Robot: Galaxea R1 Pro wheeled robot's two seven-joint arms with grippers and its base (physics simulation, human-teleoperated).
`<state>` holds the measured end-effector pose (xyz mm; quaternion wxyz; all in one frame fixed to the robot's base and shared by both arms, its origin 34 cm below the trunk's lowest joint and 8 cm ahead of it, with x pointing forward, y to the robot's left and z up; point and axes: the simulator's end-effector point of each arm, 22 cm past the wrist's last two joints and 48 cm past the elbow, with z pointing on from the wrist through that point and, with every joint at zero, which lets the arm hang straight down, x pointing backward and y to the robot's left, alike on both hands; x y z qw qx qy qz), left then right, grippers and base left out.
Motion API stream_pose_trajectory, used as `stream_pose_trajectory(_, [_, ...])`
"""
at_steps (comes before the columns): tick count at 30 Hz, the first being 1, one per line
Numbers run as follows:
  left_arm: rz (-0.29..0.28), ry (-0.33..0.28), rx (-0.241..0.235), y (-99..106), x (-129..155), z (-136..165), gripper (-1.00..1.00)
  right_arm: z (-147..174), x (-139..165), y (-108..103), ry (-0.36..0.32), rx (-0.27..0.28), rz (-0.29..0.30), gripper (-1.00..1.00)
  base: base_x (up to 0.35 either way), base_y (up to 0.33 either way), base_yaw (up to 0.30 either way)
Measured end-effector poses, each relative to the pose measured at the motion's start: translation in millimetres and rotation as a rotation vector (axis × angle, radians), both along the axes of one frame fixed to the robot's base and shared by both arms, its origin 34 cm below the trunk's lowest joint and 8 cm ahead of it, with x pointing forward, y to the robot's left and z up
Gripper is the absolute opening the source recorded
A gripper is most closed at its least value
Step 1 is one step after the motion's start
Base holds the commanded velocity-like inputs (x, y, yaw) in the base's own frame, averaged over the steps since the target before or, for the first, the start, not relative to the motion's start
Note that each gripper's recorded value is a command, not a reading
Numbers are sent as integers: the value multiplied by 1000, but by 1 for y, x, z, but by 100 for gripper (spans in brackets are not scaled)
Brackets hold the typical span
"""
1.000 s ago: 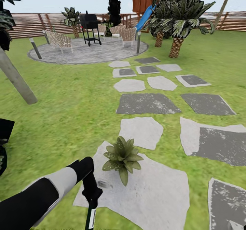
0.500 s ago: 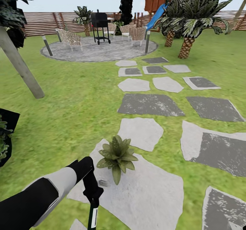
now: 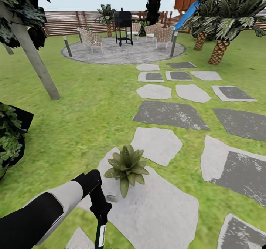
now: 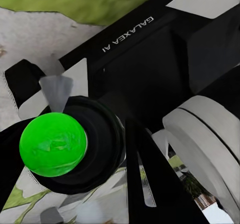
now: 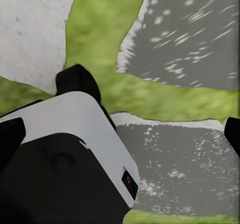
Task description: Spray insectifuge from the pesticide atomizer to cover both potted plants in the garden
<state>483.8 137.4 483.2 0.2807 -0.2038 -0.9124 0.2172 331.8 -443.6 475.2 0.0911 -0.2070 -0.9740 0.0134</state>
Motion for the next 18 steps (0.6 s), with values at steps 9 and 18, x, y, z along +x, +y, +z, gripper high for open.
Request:
stream_pose_trajectory(9, [-2,3,2,0,-1,-2,-100,-1,-1,-1,4,-2,0,100,0,-8,153])
stream_pose_trajectory(18, [-13,-3,3,-1,1,-1,-100,0,-1,-1,4,-2,0,100,111,-107,4])
